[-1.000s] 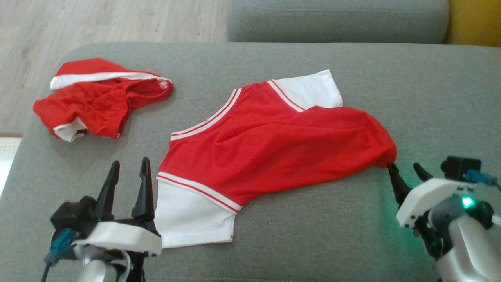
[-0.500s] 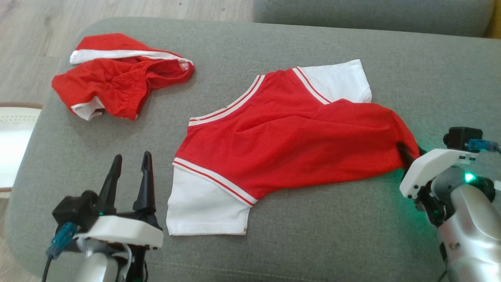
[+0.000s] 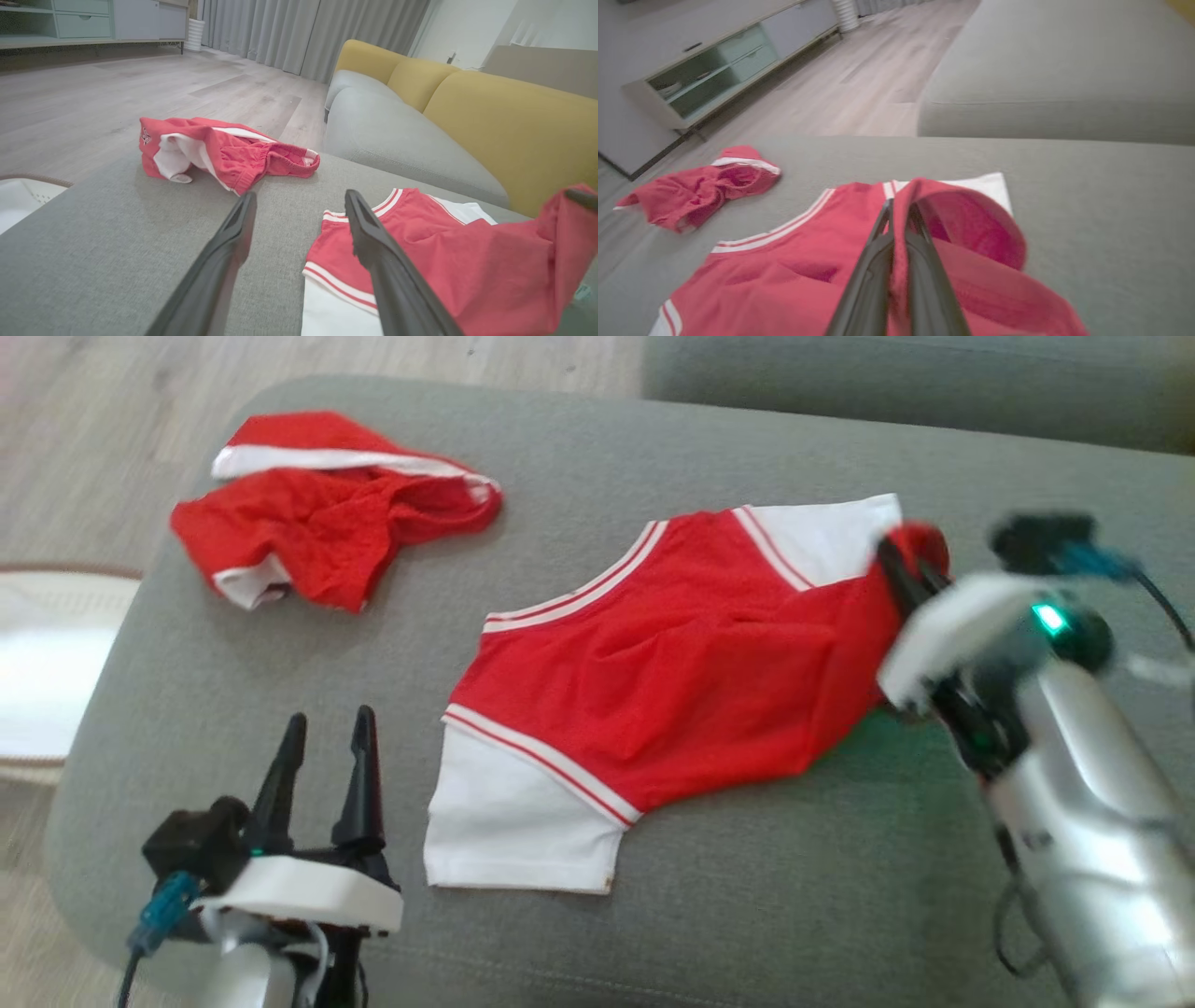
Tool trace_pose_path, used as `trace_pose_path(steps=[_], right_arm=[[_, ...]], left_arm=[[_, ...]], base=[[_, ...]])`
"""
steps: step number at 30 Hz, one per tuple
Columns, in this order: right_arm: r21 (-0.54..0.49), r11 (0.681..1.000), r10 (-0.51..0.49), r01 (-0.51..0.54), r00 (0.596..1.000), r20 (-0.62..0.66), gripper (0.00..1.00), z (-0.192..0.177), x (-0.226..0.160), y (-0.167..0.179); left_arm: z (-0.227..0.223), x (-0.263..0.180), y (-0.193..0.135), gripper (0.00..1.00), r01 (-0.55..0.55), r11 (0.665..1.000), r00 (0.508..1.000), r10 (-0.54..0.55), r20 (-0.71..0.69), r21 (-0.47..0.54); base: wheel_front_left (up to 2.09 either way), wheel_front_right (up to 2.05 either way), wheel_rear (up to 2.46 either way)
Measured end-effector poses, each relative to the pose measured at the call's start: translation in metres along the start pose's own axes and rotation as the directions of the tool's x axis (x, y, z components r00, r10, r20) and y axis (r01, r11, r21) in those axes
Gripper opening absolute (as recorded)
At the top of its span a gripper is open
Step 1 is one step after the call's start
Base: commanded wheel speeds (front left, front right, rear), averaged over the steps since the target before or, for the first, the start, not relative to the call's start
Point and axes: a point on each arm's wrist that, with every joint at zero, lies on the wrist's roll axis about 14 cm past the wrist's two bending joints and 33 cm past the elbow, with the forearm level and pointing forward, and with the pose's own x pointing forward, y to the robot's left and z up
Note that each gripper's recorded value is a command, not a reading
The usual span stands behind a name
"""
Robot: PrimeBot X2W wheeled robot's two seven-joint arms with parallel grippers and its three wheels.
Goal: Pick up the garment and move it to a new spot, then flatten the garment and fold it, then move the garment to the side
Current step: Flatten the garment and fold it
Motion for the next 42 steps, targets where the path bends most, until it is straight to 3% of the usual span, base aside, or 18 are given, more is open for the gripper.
trace_pose_path(steps=[4,8,9,10,12,15,21,23,27,31,38,42], right_arm=[[-0.050,0.989,0.134,-0.136,0.990,-0.036,0.00,0.006,0.030,0.055],[-0.067,0.977,0.193,-0.203,0.973,-0.124,0.00,-0.014,0.047,0.083],[-0.066,0.974,0.205,-0.217,0.966,-0.160,0.22,-0.024,0.051,0.089],[-0.060,0.972,0.214,-0.229,0.958,-0.193,1.00,-0.034,0.054,0.093],[-0.045,0.968,0.227,-0.247,0.938,-0.261,1.00,-0.057,0.057,0.100],[-0.016,0.961,0.261,-0.275,0.930,-0.259,1.00,-0.068,0.060,0.111],[0.000,0.948,0.317,-0.317,0.946,-0.064,1.00,-0.027,0.053,0.125],[0.001,0.952,0.306,-0.306,0.952,0.016,1.00,-0.005,0.043,0.113],[0.006,0.979,0.204,-0.205,0.977,0.061,1.00,0.015,0.032,0.059],[0.008,0.991,0.136,-0.135,0.991,-0.005,1.00,0.010,0.029,0.023],[0.021,0.989,0.145,-0.144,0.957,-0.253,1.00,-0.035,0.038,0.028],[0.007,0.991,0.131,-0.136,0.944,-0.303,1.00,-0.036,0.046,0.026]], left_arm=[[-0.009,-0.004,0.008,1.00,-0.035,0.999,0.999,0.035,-0.026,-0.012],[-0.014,-0.006,0.016,1.00,-0.060,0.998,0.997,0.060,-0.048,-0.006],[-0.015,-0.005,0.018,1.00,-0.063,0.998,0.997,0.063,-0.049,-0.004],[-0.015,-0.004,0.020,1.00,-0.070,0.998,0.996,0.070,-0.050,-0.002],[-0.015,-0.003,0.024,1.00,-0.084,0.996,0.995,0.084,-0.053,0.003],[-0.017,-0.003,0.028,1.00,-0.096,0.995,0.993,0.096,-0.062,0.006],[-0.018,0.004,0.020,1.00,-0.070,0.998,0.996,0.069,-0.058,-0.005],[-0.017,0.009,0.009,1.00,-0.034,0.999,0.998,0.033,-0.054,-0.013],[-0.016,0.013,-0.005,1.00,0.008,1.000,0.999,-0.009,-0.048,-0.024],[-0.019,0.012,-0.011,1.00,0.021,0.999,0.998,-0.024,-0.056,-0.048],[-0.023,0.006,-0.002,1.00,-0.017,0.998,0.997,0.013,-0.071,-0.057],[-0.023,0.002,0.004,1.00,-0.041,0.998,0.997,0.037,-0.071,-0.053]], base=[[0.00,0.00,0.00],[0.00,0.00,0.00],[0.00,0.00,0.00],[0.00,0.00,0.00],[0.00,0.00,0.00],[0.00,0.00,0.00],[0.00,0.00,0.00],[0.00,0.00,0.00],[0.00,0.00,0.00],[0.00,0.00,0.00],[0.00,0.00,0.00],[0.00,0.00,0.00]])
